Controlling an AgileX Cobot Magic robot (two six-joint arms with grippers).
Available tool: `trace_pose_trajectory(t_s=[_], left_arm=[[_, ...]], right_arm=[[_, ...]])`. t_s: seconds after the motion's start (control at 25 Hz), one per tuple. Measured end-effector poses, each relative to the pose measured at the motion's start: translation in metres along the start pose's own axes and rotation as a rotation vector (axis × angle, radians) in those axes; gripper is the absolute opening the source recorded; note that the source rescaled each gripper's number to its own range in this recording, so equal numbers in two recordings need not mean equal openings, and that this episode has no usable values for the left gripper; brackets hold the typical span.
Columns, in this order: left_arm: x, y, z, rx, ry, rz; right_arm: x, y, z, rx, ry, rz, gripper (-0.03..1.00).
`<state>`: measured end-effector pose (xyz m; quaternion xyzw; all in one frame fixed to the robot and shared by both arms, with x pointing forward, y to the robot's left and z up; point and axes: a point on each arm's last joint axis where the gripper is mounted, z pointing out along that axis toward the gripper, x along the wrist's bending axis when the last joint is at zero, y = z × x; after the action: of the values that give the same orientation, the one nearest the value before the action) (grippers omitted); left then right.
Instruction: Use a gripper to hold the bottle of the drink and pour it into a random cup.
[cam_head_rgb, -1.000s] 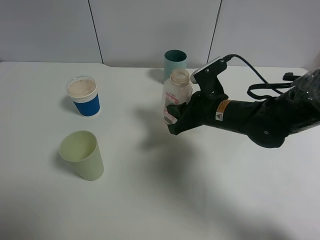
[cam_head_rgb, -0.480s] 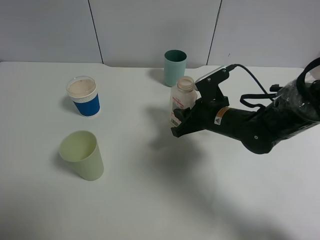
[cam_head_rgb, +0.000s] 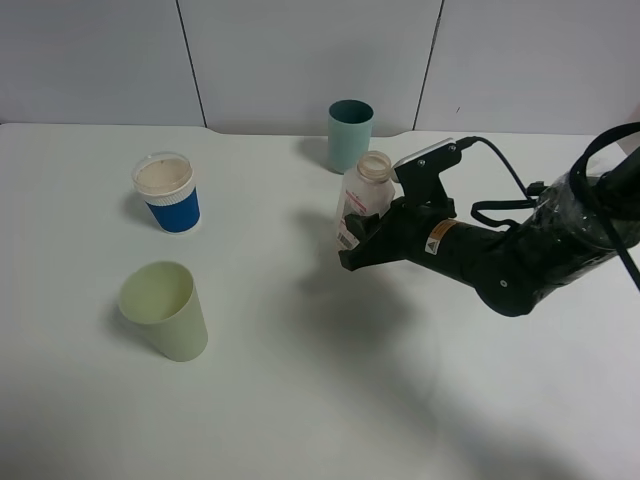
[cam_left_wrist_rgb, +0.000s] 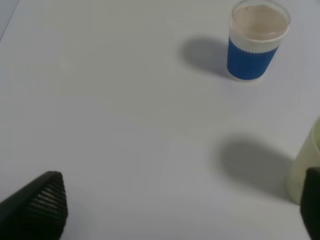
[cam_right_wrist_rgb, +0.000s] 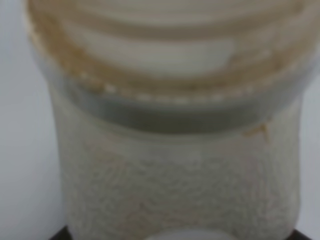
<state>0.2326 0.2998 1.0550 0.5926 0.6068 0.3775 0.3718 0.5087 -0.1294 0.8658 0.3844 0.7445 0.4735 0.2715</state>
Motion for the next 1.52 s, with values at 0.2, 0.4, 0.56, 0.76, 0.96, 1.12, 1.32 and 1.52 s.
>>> trace_pose_trajectory(t_s=[0.2,0.4,0.56,0.76,0.96,1.12,1.32,1.52], left_arm=[[0.000,0.000,0.000,0.000,0.000,0.000],[0.000,0.000,0.000,0.000,0.000,0.000],[0.000,0.000,0.000,0.000,0.000,0.000],[0.000,0.000,0.000,0.000,0.000,0.000],[0.000,0.000,0.000,0.000,0.000,0.000],[0.000,0.000,0.000,0.000,0.000,0.000],[0.000,0.000,0.000,0.000,0.000,0.000],[0.000,0.000,0.000,0.000,0.000,0.000]], right_arm=[[0.000,0.000,0.000,0.005,-0.001,0.016,0.00],[0.000,-0.001,0.000,0.008,-0.001,0.021,0.13],[0.000,-0.007,-0.001,0.076,0.000,0.023,0.46],[0.000,-0.002,-0.004,0.101,0.001,0.023,0.61],[-0.001,0.008,-0.009,0.084,0.000,0.022,0.62],[-0.001,0.022,-0.016,0.061,-0.002,0.021,0.62],[-0.002,0.041,-0.030,0.062,-0.003,0.020,0.62],[-0.003,0.064,-0.051,0.060,-0.006,0.019,0.62]])
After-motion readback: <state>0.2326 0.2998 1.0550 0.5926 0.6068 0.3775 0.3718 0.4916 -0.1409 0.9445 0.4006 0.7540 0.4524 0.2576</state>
